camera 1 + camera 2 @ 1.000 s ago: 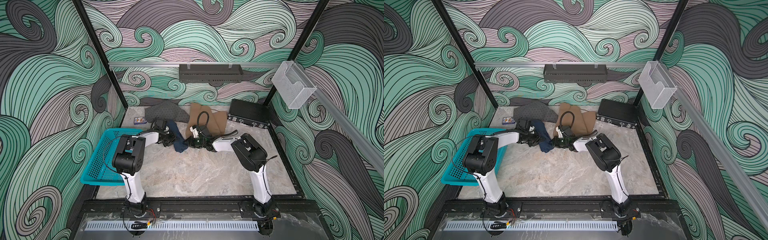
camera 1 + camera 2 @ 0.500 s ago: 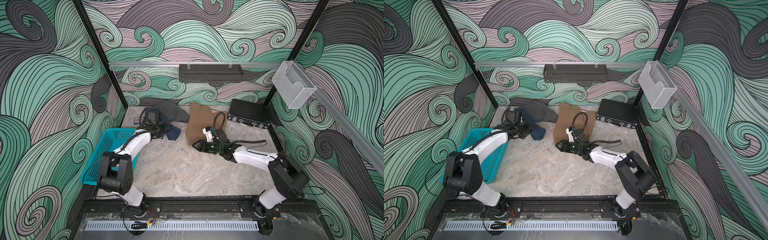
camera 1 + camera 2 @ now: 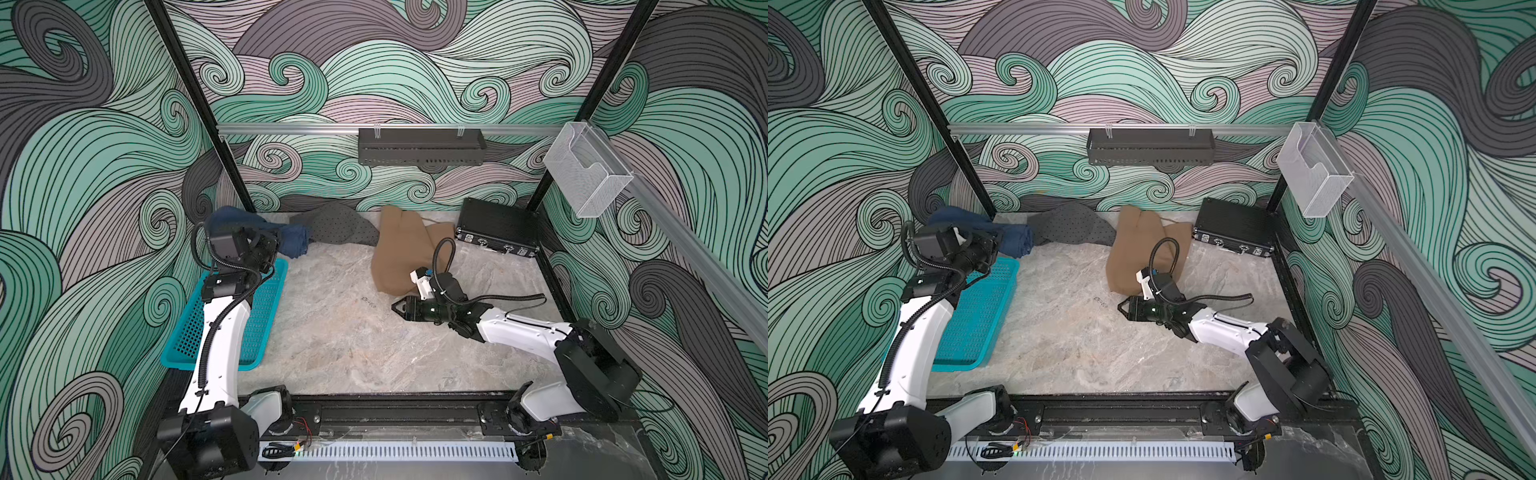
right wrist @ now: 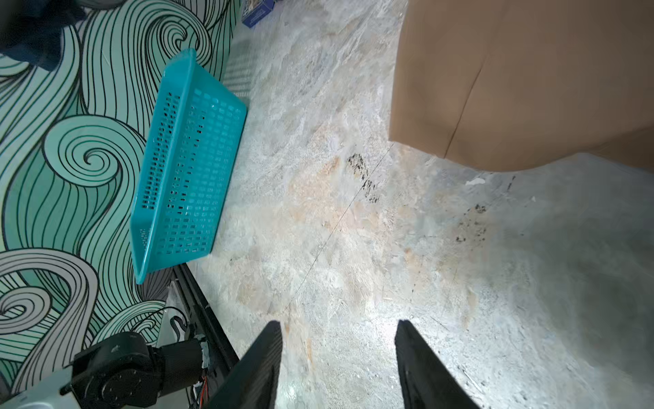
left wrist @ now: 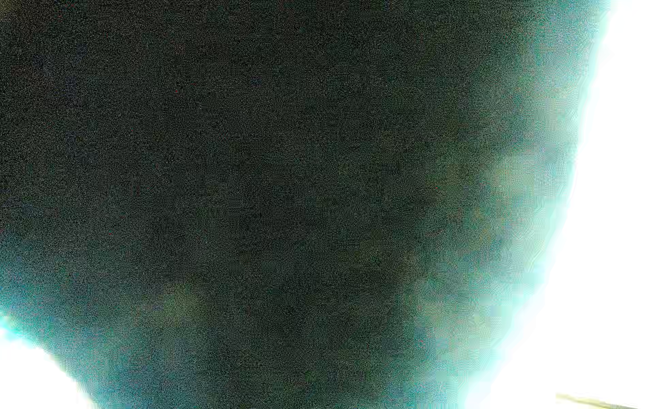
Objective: Roll up the skirts
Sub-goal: Pick up the skirt from the center of the board, then place the skirt in the basket.
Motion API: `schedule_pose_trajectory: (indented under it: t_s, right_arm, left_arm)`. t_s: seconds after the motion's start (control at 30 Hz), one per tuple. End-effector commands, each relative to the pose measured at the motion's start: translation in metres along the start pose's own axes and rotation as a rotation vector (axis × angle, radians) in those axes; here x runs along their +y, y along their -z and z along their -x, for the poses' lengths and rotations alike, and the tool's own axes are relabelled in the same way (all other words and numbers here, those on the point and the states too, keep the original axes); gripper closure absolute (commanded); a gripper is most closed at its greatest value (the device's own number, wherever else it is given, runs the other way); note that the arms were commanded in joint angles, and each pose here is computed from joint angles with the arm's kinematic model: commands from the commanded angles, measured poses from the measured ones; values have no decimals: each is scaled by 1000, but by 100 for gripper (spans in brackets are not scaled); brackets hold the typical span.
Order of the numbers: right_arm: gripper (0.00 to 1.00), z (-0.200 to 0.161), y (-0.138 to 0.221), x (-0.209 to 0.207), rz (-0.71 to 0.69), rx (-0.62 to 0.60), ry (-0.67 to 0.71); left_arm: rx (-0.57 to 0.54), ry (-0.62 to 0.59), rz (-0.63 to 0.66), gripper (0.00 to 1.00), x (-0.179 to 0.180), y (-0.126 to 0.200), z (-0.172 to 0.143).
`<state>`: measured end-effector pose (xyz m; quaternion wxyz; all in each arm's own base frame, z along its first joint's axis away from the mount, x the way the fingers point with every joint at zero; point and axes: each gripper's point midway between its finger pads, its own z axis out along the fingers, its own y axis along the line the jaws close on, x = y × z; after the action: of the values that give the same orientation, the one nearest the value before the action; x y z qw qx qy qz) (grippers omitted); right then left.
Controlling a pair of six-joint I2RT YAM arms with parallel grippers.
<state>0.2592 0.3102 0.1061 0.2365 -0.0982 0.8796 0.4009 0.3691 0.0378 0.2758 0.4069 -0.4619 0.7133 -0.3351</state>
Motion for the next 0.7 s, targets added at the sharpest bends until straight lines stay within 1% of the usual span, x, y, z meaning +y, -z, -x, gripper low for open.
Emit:
schedule_pose_trajectory:
  t_s: [0.0, 0.07, 0.13, 0.2, 0.23, 0.27, 0.3, 0.43, 0.53, 0.57, 0.67]
  right_arm:
    - [46, -2, -4, 6, -4, -2, 80]
    - [47, -6, -6, 6, -20, 0, 109]
    - [47, -8, -10, 7, -25, 6, 132]
    - [48, -12, -14, 10, -21, 16, 155]
    - [48, -13, -15, 11, -21, 20, 166]
    - [48, -15, -16, 11, -22, 24, 176]
    - [48, -17, -16, 12, -19, 25, 186]
    - [48, -21, -21, 16, -15, 31, 211]
    - [48, -26, -25, 21, -5, 43, 231]
    - [49, -27, -26, 23, -2, 46, 240]
    - [49, -30, -27, 27, -3, 48, 266]
  left_arm:
    - [72, 45, -175, 100, -16, 0, 10]
    - [85, 74, -190, 100, -6, -1, 18]
    - [51, 70, -191, 100, 8, -4, 24]
    - [43, 154, -300, 100, 15, -12, 37]
    - [66, 175, -321, 100, 19, -14, 41]
    - [108, 185, -306, 100, 28, -17, 44]
    - [125, 179, -297, 100, 36, -20, 47]
    - [139, 187, -344, 100, 59, -24, 51]
    - [143, 201, -277, 100, 87, -30, 48]
    - [141, 225, -269, 100, 98, -32, 49]
    - [188, 318, -273, 100, 130, -44, 45]
